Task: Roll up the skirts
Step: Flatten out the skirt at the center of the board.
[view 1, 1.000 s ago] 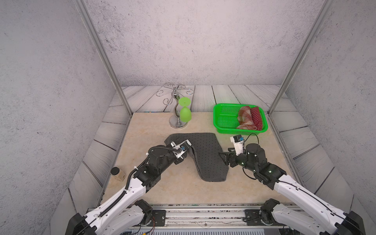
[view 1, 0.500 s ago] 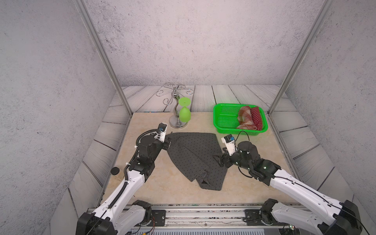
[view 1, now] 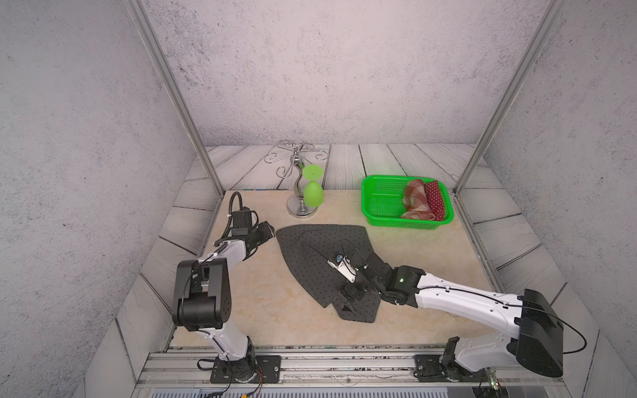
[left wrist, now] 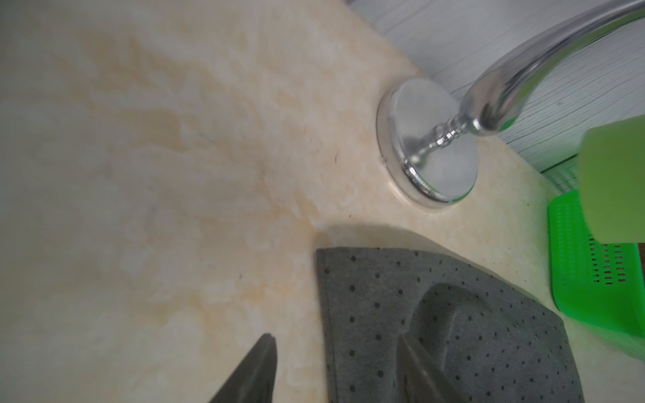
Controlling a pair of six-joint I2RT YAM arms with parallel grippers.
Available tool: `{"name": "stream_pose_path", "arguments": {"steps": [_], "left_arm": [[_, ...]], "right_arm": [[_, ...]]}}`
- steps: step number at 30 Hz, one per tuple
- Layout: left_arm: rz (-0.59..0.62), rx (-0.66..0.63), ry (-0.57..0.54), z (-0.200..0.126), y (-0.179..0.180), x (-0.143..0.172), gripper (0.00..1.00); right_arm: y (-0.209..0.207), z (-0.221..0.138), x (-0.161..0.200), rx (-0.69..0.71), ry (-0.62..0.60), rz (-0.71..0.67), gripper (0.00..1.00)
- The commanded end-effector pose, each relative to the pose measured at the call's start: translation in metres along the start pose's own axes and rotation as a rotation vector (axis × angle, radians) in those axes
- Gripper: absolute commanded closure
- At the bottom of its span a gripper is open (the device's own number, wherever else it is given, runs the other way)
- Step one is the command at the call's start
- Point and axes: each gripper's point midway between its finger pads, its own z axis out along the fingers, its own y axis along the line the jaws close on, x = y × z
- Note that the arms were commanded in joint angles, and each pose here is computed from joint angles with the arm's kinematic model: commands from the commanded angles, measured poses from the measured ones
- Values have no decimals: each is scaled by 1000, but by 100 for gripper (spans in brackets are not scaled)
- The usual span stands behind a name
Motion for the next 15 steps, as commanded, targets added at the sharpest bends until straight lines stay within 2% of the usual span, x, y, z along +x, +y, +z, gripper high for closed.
{"name": "stream_pose_path", "arguments": {"steps": [1,12,15], "left_arm": [[-104,153,65,13,-27,-2,41],[-95,88,103,39,-8,7,42],[-93,87,119,46,-8,13,48]], "right_arm": [[-8,7,12,57,38,-23,16],[4,16,5,40,48,-48,16],[5,14,6,47,49,-49,16]]}}
